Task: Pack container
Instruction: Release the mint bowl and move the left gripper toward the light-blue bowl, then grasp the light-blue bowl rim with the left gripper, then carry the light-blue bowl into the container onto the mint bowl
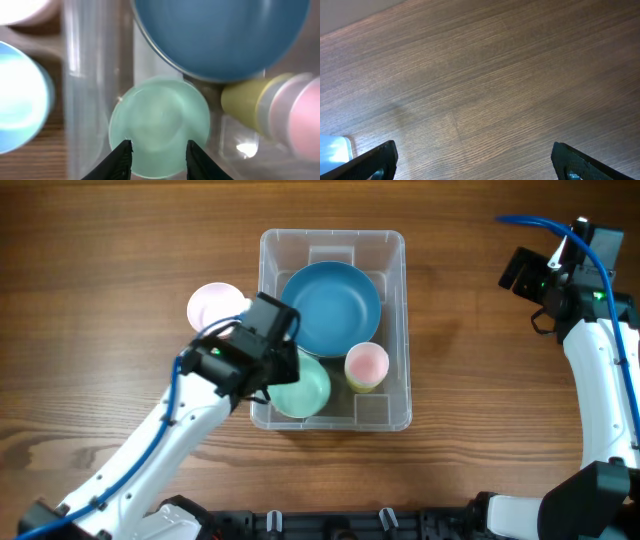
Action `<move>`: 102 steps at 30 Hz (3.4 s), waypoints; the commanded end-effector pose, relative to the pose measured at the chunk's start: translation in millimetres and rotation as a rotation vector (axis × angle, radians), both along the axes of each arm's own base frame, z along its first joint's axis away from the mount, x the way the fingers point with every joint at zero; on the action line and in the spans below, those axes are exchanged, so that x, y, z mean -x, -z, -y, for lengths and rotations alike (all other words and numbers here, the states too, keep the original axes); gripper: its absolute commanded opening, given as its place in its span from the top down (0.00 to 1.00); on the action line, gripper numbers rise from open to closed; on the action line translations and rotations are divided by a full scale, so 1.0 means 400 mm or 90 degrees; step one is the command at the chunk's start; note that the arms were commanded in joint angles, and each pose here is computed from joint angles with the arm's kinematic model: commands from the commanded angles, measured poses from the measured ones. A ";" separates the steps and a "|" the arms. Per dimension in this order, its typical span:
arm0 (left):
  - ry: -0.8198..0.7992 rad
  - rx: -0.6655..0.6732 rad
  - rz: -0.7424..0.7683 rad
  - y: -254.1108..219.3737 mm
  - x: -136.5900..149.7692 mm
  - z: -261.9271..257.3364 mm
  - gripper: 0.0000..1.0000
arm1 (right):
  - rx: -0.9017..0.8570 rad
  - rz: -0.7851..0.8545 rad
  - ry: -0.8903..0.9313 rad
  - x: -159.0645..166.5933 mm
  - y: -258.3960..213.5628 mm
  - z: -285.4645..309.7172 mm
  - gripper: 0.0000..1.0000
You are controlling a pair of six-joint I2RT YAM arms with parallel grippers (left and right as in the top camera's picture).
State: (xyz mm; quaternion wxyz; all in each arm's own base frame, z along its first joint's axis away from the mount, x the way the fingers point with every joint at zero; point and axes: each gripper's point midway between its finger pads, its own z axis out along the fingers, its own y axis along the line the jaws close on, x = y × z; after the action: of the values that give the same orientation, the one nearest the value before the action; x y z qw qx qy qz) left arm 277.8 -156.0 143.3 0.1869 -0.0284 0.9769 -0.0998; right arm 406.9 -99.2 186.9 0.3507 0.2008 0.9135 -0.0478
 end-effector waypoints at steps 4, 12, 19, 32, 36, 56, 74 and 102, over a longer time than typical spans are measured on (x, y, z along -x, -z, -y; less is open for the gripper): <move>-0.149 -0.002 0.107 -0.128 -0.078 -0.178 0.55 | 0.008 0.009 0.001 -0.004 -0.016 0.002 0.00; -0.312 -0.038 0.055 -0.076 -0.098 -0.400 0.55 | 0.008 0.009 0.001 -0.004 -0.016 0.002 0.00; -0.361 -0.047 -0.136 0.093 -0.058 -0.483 0.51 | 0.008 0.009 0.001 -0.004 -0.016 0.002 0.00; -0.365 -0.041 -0.279 0.289 -0.064 -0.484 0.48 | 0.008 0.009 0.001 -0.004 -0.016 0.002 0.00; -0.364 -0.044 -0.301 0.320 -0.059 -0.483 0.48 | 0.008 0.009 0.001 -0.004 -0.016 0.002 0.00; -0.349 -0.055 -0.356 0.315 -0.005 -0.477 0.96 | 0.008 0.009 0.001 -0.004 -0.016 0.002 0.00; -0.254 0.075 0.068 -0.160 -0.036 -0.333 0.96 | 0.008 0.009 0.001 -0.004 -0.016 0.002 0.00; -0.006 0.030 -0.090 -0.014 0.059 -0.003 0.62 | 0.008 0.009 0.001 -0.004 -0.016 0.002 0.00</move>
State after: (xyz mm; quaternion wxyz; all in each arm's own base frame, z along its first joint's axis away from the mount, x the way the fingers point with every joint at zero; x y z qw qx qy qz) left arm 251.8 -152.7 144.4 0.1106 -0.0410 0.9863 -0.1153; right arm 406.9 -99.2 186.9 0.3507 0.2008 0.9135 -0.0478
